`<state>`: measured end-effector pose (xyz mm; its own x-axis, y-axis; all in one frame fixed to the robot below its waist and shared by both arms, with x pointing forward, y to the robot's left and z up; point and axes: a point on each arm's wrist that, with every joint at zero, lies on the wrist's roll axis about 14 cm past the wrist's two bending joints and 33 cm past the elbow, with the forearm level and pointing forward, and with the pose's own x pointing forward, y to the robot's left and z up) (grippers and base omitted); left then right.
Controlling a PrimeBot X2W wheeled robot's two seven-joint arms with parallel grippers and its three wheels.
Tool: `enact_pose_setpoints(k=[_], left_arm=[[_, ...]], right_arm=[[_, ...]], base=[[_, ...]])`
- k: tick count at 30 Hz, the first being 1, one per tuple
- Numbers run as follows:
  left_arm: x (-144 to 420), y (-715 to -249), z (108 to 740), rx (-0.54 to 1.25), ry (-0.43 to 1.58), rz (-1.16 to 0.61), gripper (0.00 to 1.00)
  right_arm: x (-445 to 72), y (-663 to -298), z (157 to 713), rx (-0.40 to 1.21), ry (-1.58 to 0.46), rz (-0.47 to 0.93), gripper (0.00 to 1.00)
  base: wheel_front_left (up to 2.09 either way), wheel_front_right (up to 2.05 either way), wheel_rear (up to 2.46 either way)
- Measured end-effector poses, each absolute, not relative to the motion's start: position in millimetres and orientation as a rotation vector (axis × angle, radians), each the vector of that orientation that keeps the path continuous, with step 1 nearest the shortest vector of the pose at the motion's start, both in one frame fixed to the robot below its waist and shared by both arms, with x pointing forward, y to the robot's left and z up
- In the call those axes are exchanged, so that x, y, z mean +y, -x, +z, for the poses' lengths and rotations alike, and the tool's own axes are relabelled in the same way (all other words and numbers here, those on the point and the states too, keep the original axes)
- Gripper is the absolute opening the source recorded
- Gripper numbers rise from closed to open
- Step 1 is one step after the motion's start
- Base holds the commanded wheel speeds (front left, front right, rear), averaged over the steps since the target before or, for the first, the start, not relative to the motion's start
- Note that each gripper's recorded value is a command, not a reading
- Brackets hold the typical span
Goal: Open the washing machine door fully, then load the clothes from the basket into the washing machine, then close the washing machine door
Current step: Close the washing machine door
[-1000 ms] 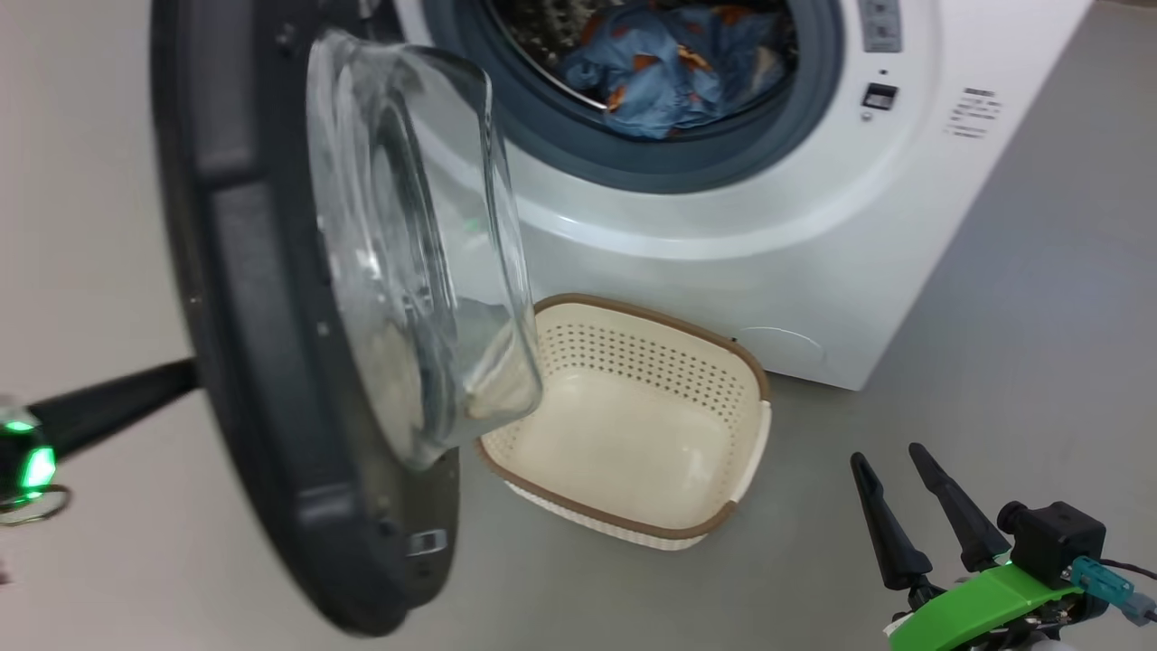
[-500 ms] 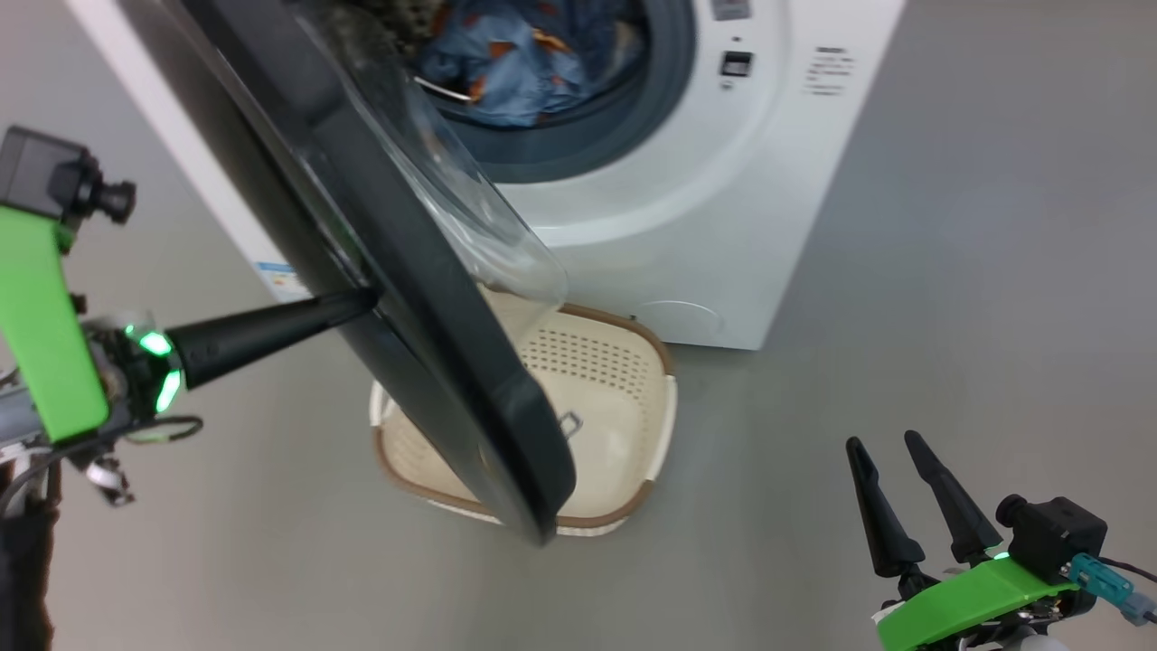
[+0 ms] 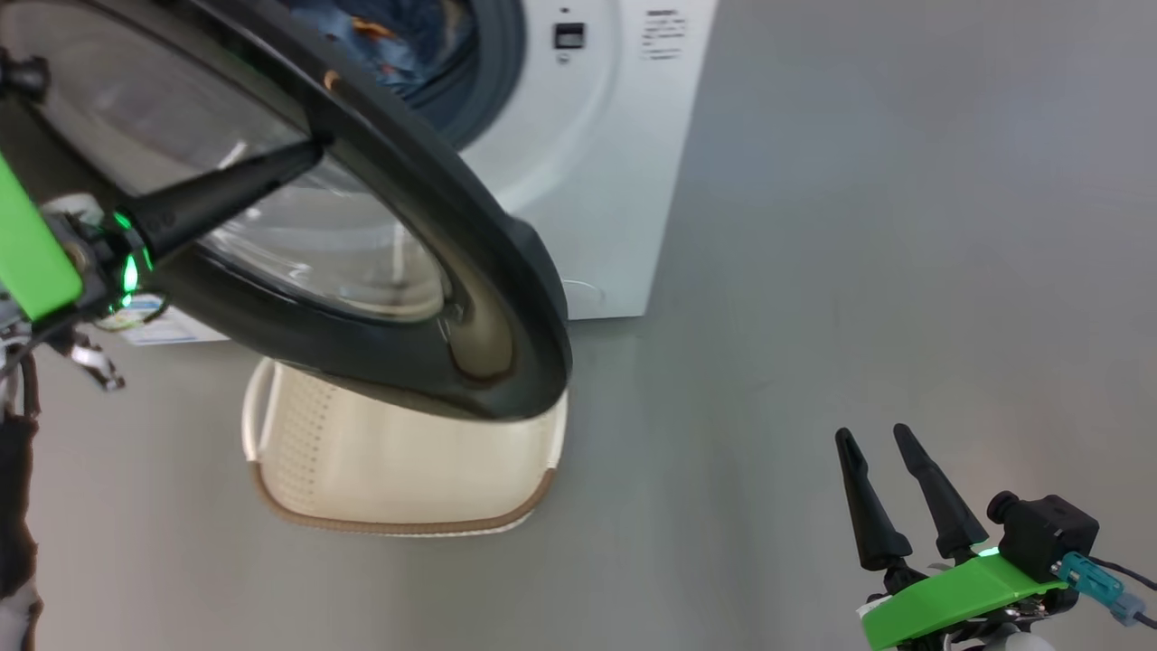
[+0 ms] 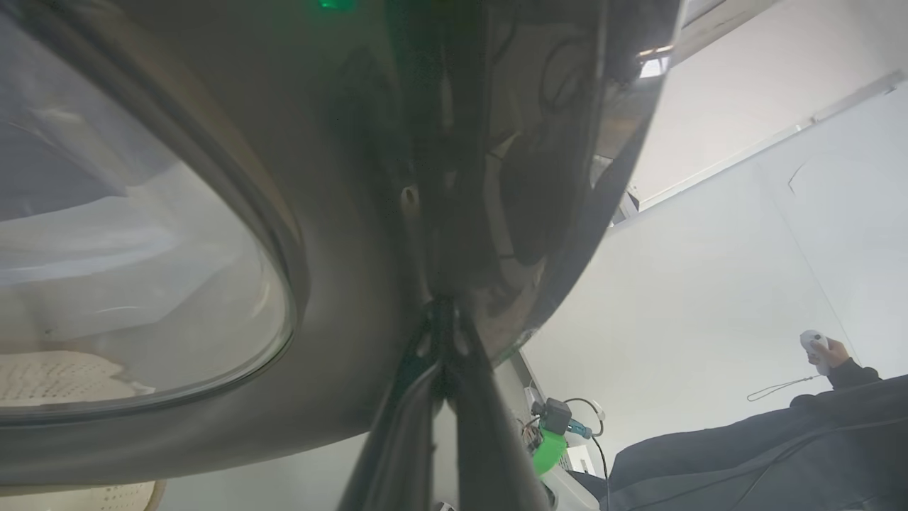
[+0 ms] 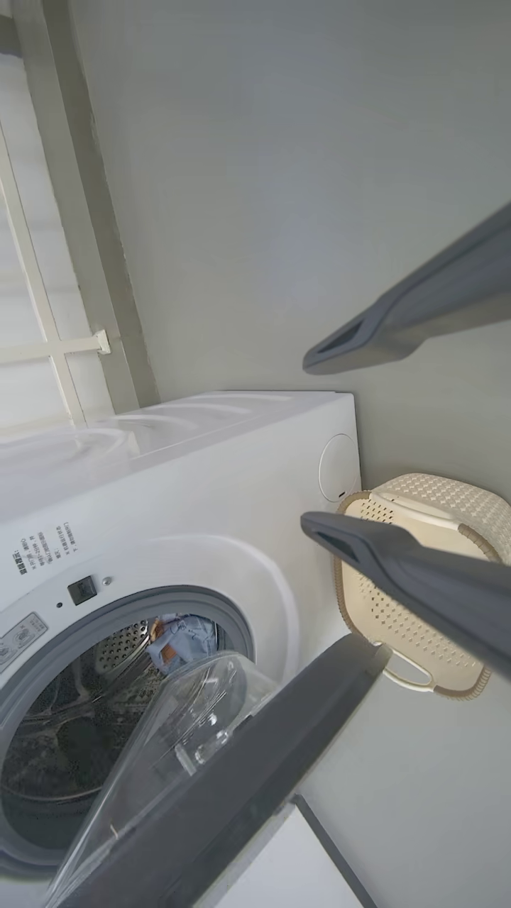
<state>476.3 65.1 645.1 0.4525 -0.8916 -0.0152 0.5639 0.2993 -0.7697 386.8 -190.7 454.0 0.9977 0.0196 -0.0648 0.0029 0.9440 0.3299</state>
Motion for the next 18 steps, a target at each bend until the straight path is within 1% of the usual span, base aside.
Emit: enact_pose_setpoints(k=[5, 9, 12, 18], left_arm=[[58, -491, 638, 0.489, 0.820, -1.002, 0.00], [62, -492, 639, 0.470, 0.826, -0.979, 0.00], [71, -489, 638, 0.458, 0.816, -0.947, 0.00], [92, -474, 613, 0.475, 0.856, -0.852, 0.00]], right_arm=[[-201, -381, 452, 0.070, -0.335, -0.030, 1.00], [-201, -381, 454, 0.065, -0.330, -0.026, 1.00], [-198, -383, 457, 0.058, -0.330, -0.013, 1.00], [-191, -387, 461, 0.051, -0.317, 0.025, 1.00]], base=[[0.00, 0.00, 0.00], [0.00, 0.00, 0.00], [0.00, 0.00, 0.00], [0.00, 0.00, 0.00]])
